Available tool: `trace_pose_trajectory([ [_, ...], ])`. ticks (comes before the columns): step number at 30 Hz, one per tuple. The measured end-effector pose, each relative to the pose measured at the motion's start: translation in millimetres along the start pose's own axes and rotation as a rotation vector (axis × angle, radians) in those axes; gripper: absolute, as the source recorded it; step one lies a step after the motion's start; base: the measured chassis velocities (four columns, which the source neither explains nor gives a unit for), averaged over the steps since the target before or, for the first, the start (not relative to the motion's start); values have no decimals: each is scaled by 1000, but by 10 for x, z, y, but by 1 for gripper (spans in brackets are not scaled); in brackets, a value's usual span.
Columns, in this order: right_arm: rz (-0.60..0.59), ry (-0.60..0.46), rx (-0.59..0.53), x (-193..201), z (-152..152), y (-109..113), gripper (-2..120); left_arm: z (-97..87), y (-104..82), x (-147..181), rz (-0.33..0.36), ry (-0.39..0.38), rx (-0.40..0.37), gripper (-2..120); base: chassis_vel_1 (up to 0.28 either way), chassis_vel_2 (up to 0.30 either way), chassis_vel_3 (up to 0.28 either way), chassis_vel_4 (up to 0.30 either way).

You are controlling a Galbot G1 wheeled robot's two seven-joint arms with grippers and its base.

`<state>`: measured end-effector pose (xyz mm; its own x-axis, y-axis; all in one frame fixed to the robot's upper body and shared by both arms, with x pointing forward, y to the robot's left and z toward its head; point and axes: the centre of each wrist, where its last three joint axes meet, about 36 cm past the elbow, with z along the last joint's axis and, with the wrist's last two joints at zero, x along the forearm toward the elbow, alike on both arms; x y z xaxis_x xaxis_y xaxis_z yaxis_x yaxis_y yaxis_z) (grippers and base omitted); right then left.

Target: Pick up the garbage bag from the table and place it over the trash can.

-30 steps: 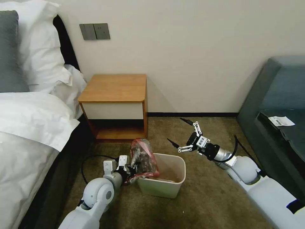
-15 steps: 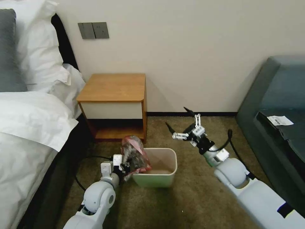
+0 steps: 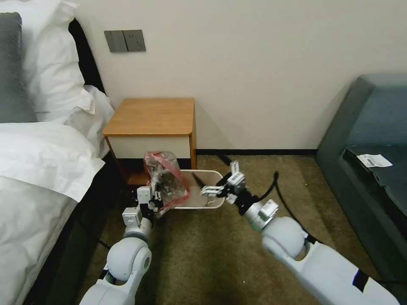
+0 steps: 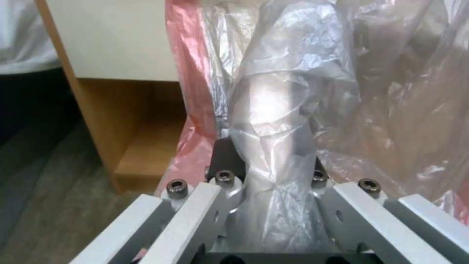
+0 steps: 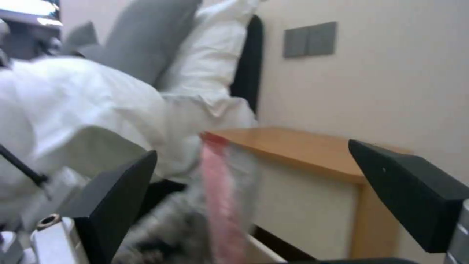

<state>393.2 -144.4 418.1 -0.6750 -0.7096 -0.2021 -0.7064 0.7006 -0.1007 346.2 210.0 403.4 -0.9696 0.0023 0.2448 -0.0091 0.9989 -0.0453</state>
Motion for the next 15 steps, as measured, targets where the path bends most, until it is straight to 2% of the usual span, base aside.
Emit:
trace_pose_trajectory([
  [9, -58, 12, -54, -418, -150, 202, 100, 21, -45, 82, -22, -29, -31, 10, 0, 0, 0, 0],
  [15, -60, 77, -43, -591, 47, 192, 100, -24, -38, 107, -34, -64, -47, 10, 0, 0, 0, 0],
])
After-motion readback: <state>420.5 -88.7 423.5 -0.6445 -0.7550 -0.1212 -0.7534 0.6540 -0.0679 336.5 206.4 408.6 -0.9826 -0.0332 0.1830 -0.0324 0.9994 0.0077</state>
